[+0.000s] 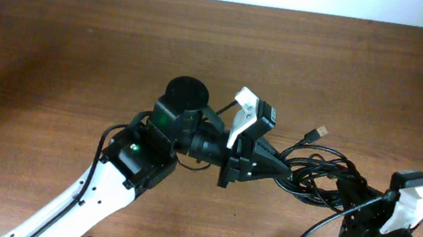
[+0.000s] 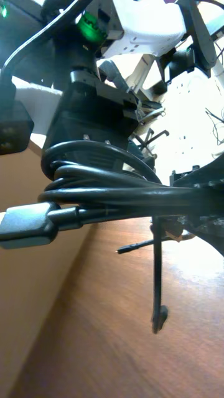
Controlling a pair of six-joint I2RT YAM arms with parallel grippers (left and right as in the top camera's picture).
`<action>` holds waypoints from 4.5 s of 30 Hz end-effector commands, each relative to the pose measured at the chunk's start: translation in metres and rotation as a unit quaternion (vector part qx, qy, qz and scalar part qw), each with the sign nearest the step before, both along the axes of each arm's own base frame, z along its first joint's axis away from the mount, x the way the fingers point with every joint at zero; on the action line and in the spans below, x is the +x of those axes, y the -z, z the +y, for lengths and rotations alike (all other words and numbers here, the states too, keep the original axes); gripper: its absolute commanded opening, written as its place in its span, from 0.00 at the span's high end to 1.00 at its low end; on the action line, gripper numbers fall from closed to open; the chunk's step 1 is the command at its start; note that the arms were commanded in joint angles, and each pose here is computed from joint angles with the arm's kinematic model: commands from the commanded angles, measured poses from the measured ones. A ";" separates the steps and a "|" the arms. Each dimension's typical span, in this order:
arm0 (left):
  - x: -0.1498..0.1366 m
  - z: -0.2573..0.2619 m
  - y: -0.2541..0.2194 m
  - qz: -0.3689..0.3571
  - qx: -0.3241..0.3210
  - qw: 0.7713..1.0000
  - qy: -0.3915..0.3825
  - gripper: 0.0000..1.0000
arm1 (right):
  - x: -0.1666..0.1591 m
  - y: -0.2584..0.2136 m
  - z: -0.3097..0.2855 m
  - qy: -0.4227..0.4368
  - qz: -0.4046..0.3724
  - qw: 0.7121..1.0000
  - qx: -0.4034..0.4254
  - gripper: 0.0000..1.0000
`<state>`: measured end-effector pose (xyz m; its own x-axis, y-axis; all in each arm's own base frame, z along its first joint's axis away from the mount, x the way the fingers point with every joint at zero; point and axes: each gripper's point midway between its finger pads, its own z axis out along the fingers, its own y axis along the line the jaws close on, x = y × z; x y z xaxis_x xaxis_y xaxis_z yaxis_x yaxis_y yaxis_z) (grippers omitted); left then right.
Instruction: Untangle cables
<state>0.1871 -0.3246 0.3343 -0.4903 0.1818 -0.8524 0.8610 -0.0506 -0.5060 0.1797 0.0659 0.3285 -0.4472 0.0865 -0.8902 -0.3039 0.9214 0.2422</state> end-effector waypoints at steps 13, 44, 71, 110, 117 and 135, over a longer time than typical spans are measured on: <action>0.021 0.020 0.021 0.029 0.044 0.997 -0.064 0.31 | 0.011 -0.019 -0.048 0.151 -0.034 0.988 -0.004 0.96; 0.026 -0.005 0.022 -0.337 0.149 0.907 -0.202 0.01 | -0.023 0.042 -0.007 0.066 0.150 0.984 0.073 0.96; 0.011 -0.053 0.056 -0.331 0.159 0.916 -0.161 0.01 | -0.036 0.053 0.000 0.041 0.181 0.980 0.070 0.96; -0.014 -0.044 0.022 -0.315 0.101 0.934 -0.136 0.64 | -0.020 0.051 -0.036 0.116 0.136 0.984 -0.016 0.96; -0.026 -0.045 0.021 -0.309 0.090 0.941 -0.108 0.37 | -0.020 0.051 -0.036 0.117 0.137 0.984 -0.014 0.96; -0.046 -0.066 0.049 -0.304 0.084 0.949 -0.011 0.44 | -0.018 0.049 -0.036 0.117 0.131 0.984 -0.014 0.96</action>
<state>0.1406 -0.3913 0.2864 0.0562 0.3306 -0.9421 0.9980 0.0081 0.0624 0.1593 0.0299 0.2691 -0.6592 0.1832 -0.7293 -0.0113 0.9673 0.2532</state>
